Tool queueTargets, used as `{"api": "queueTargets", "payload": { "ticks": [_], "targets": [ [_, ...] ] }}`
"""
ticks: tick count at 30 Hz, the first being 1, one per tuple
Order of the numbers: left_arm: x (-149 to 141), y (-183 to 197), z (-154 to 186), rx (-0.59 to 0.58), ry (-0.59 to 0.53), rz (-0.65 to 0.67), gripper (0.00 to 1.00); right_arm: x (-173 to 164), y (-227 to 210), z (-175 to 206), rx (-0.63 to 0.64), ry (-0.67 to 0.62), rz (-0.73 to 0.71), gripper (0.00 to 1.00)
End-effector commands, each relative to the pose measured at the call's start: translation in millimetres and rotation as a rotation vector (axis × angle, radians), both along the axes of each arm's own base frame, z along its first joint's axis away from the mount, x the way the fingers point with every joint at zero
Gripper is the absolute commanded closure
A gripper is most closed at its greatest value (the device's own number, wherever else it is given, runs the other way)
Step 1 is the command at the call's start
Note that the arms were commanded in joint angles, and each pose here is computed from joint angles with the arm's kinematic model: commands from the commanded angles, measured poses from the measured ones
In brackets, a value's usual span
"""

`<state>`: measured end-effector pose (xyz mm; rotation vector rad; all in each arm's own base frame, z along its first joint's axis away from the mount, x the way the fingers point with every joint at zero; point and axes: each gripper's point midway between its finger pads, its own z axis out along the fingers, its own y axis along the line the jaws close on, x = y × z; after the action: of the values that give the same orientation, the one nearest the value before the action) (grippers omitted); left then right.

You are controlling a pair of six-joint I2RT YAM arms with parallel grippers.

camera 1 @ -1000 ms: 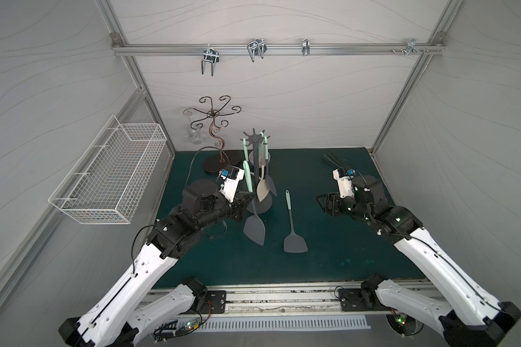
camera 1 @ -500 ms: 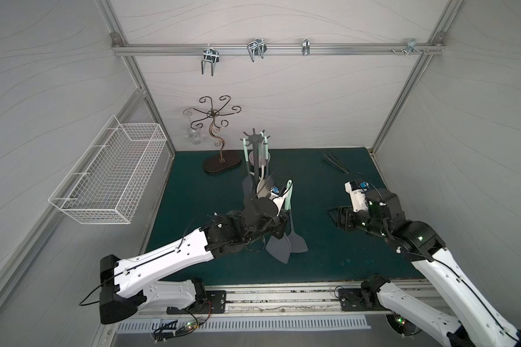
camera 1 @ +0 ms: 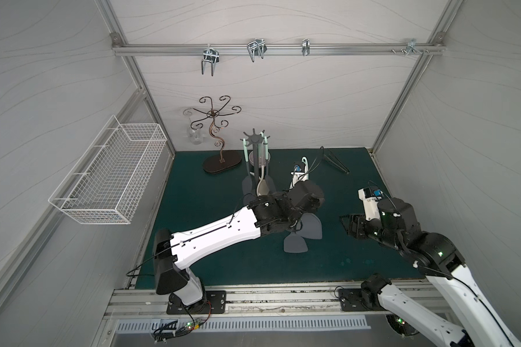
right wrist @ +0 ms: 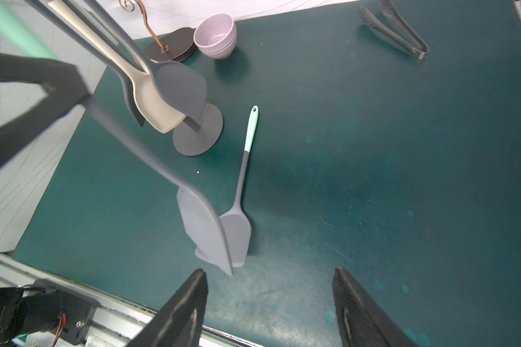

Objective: Take the spatula off the kitchen utensil rack
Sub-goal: Place the spatula at the center of the board.

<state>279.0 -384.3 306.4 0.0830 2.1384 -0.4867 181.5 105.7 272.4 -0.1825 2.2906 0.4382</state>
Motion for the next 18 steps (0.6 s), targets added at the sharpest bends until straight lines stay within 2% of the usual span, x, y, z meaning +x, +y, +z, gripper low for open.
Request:
{"api": "queueTargets", "payload": {
  "ticks": [1,6,10,14,18],
  "targets": [
    [8,-5,-1,-0.043,0.021,0.095,1.00,-4,-16,4,-0.030,-0.023,-0.053,0.31],
    [14,-38,-18,-0.008,0.063,0.038,1.00,-7,-26,4,-0.061,-0.041,-0.075,0.31],
    [21,-55,-45,0.033,0.165,0.002,1.00,-9,-32,3,-0.083,-0.058,-0.084,0.30],
    [29,-66,-75,0.025,0.295,-0.031,1.00,-9,-37,-1,-0.105,-0.058,-0.100,0.29],
    [38,-64,-95,0.073,0.341,-0.024,1.00,-9,-37,-1,-0.099,-0.063,-0.099,0.29]
  ]
}}
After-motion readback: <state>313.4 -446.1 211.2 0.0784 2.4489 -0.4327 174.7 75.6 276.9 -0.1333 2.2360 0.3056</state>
